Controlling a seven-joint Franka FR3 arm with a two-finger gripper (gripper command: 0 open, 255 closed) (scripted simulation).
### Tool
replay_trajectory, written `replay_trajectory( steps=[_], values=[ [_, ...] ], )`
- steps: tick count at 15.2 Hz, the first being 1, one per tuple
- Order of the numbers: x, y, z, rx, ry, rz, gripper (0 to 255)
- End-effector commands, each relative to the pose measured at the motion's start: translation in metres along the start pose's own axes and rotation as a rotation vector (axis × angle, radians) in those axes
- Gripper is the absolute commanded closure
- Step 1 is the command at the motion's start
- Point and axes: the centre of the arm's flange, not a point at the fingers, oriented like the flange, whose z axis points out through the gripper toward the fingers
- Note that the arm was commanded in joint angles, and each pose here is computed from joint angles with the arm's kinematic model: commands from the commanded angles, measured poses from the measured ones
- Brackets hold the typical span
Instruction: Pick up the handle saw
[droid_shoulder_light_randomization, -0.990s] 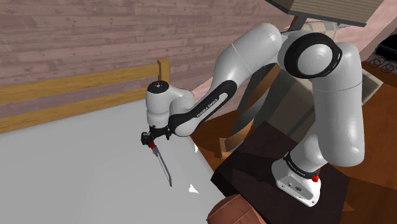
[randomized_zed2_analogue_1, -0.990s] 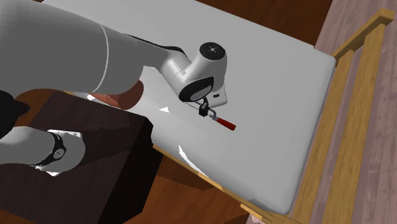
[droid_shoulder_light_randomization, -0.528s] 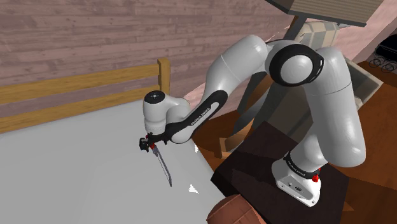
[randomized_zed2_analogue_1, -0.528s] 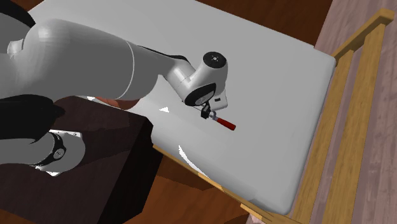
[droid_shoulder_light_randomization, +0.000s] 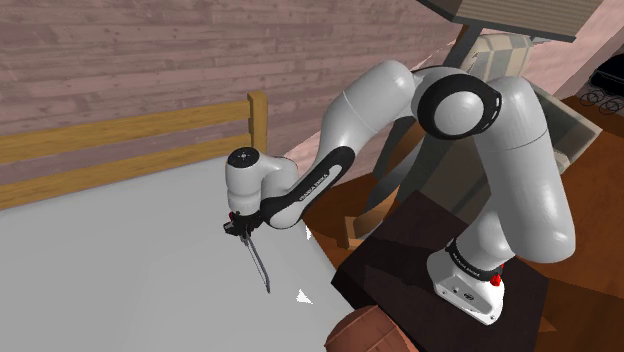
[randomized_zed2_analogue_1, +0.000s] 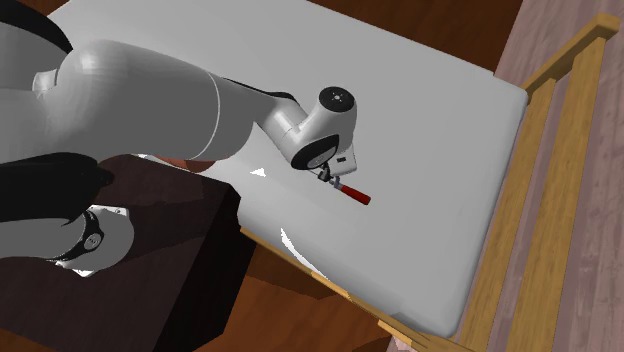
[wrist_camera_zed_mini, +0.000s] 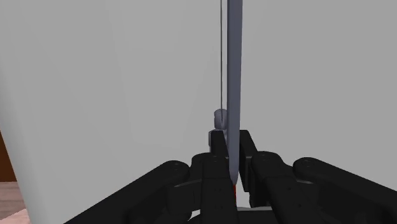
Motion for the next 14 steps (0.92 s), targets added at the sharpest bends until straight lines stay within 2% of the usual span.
replay_trajectory(
  steps=[1, 5, 14],
  values=[
    [0.0, 0.0, 0.0, 0.0, 0.0, 0.0, 255],
    [0.0, 0.0, -0.001, 0.0, 0.0, 0.0, 255],
    [0.002, 0.0, -0.048, 0.0, 0.0, 0.0, 255]
  ],
)
